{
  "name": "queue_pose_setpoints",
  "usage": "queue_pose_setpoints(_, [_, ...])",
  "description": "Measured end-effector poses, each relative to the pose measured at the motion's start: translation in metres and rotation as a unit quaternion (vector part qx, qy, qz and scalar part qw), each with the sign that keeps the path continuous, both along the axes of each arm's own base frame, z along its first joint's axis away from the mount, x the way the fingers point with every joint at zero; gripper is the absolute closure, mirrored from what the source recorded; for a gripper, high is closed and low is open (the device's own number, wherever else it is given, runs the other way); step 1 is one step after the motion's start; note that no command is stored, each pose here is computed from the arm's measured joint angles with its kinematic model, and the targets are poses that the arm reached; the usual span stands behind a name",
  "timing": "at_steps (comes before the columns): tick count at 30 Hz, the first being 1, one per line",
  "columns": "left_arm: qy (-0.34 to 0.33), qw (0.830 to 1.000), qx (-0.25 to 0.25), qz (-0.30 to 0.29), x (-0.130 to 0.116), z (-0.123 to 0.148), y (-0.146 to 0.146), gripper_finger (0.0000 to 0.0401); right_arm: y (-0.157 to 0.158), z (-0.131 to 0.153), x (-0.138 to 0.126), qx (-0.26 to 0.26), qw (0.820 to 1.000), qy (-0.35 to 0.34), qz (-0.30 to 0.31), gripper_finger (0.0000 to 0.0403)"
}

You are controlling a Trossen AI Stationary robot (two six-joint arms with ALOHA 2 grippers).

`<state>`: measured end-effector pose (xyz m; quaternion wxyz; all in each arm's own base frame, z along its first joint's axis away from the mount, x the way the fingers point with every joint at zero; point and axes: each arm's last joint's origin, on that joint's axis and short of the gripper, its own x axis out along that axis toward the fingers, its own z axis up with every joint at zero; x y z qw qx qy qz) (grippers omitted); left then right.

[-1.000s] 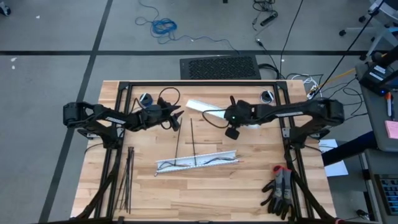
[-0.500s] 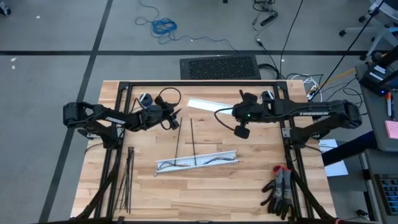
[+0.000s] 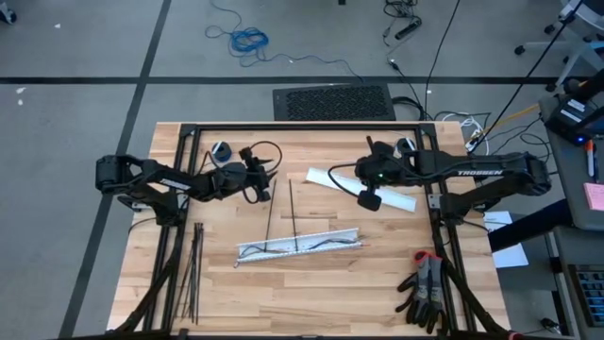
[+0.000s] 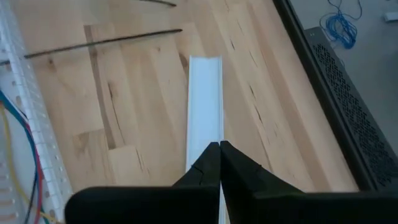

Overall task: Ziptie cables
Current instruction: Close the white cable duct

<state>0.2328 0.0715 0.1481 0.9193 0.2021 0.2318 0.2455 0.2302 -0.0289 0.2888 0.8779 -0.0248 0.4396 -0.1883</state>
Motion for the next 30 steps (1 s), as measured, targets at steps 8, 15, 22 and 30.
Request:
queue_pose_setpoints(8, [-0.054, 0.990, -0.088, -0.100, 0.005, 0.003, -0.008, 0.0209, -0.021, -0.059, 0.008, -0.002, 0.998, 0.053, -0.024, 0.0391])
queue_pose_setpoints(15, [-0.095, 0.975, -0.159, -0.123, 0.010, 0.007, -0.016, 0.0209, -0.051, -0.122, -0.012, 0.120, 0.985, 0.109, -0.065, 0.0300])
queue_pose_setpoints(22, [-0.115, 0.961, -0.203, -0.147, 0.015, 0.012, -0.025, 0.0209, -0.060, -0.146, -0.022, 0.150, 0.979, 0.110, -0.079, 0.0244])
queue_pose_setpoints(30, [-0.118, 0.965, -0.195, -0.129, 0.015, 0.012, -0.025, 0.0209, -0.080, -0.167, -0.023, 0.149, 0.980, 0.080, -0.101, 0.0266])
